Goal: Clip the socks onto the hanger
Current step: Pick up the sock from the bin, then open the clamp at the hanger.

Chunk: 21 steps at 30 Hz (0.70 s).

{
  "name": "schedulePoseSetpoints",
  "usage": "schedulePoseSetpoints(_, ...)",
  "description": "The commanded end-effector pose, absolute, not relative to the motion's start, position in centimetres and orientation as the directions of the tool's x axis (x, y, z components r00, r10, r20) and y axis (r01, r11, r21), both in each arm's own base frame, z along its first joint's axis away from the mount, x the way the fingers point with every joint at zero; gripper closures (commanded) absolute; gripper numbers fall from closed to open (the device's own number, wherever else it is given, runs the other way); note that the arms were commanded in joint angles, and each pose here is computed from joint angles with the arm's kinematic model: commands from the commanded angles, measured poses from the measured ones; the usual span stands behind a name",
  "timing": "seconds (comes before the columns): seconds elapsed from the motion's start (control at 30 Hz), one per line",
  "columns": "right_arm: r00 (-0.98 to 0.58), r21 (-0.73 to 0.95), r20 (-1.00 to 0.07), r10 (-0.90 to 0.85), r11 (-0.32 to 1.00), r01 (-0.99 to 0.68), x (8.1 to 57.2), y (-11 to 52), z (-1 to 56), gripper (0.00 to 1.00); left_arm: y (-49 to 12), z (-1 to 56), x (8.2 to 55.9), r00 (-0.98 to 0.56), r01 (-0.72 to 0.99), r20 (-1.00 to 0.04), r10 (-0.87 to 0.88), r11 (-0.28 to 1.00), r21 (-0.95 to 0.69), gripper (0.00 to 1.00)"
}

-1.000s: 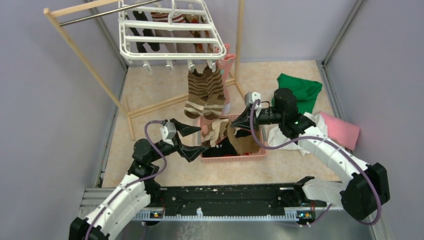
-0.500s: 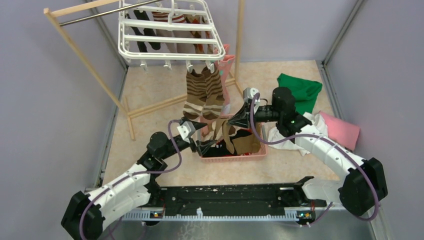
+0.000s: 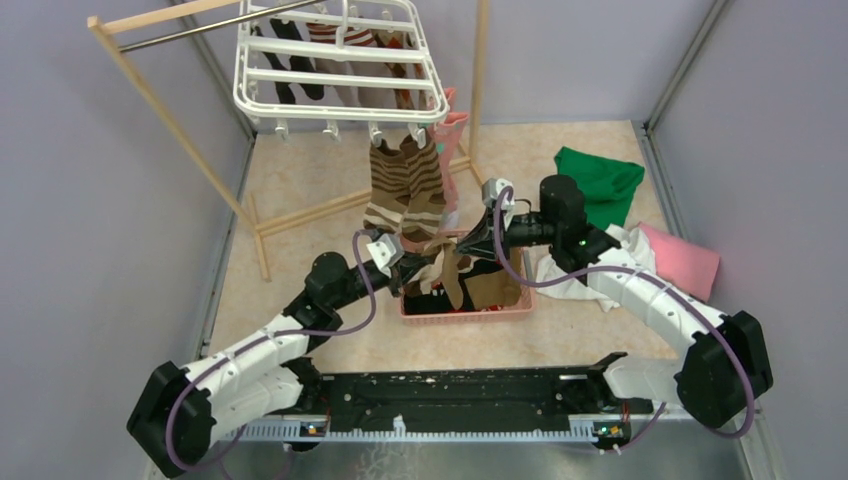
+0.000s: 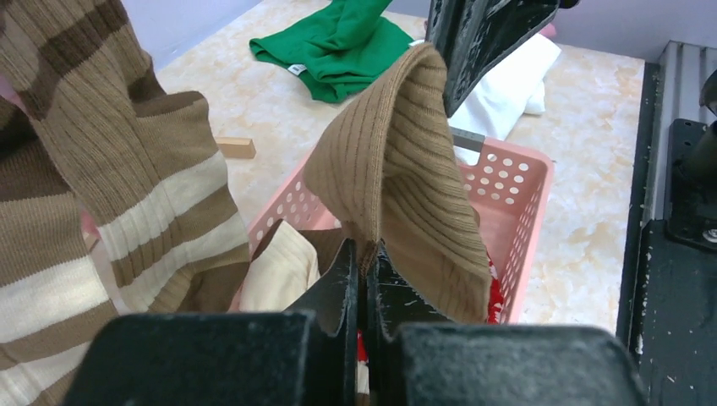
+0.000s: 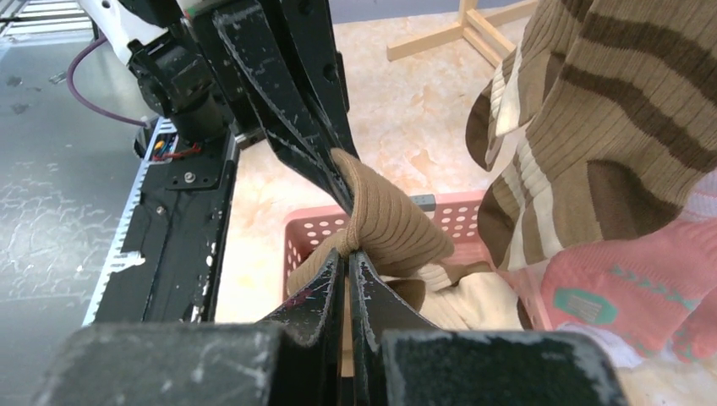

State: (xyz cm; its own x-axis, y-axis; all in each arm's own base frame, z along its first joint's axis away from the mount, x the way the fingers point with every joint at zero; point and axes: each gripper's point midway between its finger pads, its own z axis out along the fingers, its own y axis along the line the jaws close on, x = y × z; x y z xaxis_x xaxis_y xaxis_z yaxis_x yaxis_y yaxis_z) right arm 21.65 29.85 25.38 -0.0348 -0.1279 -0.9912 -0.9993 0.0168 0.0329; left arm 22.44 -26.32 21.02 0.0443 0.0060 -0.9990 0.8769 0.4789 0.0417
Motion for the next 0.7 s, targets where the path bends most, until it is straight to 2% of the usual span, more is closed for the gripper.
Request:
schedulePoseSetpoints(0.0,0.031,-0.030,-0.988,-0.149,-0.009,-0.999,21.3,29.9,26.1,1.00,-26.3,24.3,21.5,0.144,0.888,-0.990,0.002,0.441,0.130,1.00)
schedulePoseSetpoints(0.03,0.029,-0.028,-0.984,-0.174,-0.010,-1.000,21.1,29.6,25.5,1.00,-26.1,24.6,21.1,0.148,0.892,-0.989,0.018,0.430,0.141,1.00)
schedulePoseSetpoints(0.1,0.058,-0.056,-0.976,-0.212,-0.015,-0.998,20.9,29.0,24.9,0.92,-25.6,24.2,20.1,0.119,0.906,-0.989,0.085,0.397,0.143,1.00)
schedulePoseSetpoints(0.17,0.097,-0.096,-0.964,-0.248,-0.014,-0.995,20.9,28.5,24.6,0.77,-25.4,24.2,18.8,0.100,0.932,-0.982,0.162,0.329,0.150,1.00)
schedulePoseSetpoints(0.27,0.152,-0.153,-0.950,-0.272,-0.017,-0.988,21.2,28.1,25.1,0.56,-25.3,24.0,16.9,0.008,0.970,-0.961,0.276,0.231,0.074,1.00)
schedulePoseSetpoints(0.37,0.214,-0.204,-0.950,-0.228,-0.066,-0.977,20.8,28.5,27.0,0.42,-25.9,24.6,15.3,-0.086,0.991,-0.933,0.348,0.123,-0.046,1.00)
schedulePoseSetpoints(0.5,0.259,-0.237,-0.960,-0.108,-0.179,-0.955,18.7,29.7,30.2,0.34,-26.6,24.6,15.1,-0.233,0.972,-0.867,0.441,0.102,-0.210,1.00)
schedulePoseSetpoints(0.67,0.176,-0.161,-0.980,-0.092,-0.149,-0.976,16.7,31.5,31.5,0.32,-27.1,25.2,16.5,-0.347,0.938,-0.784,0.514,0.172,-0.302,1.00)
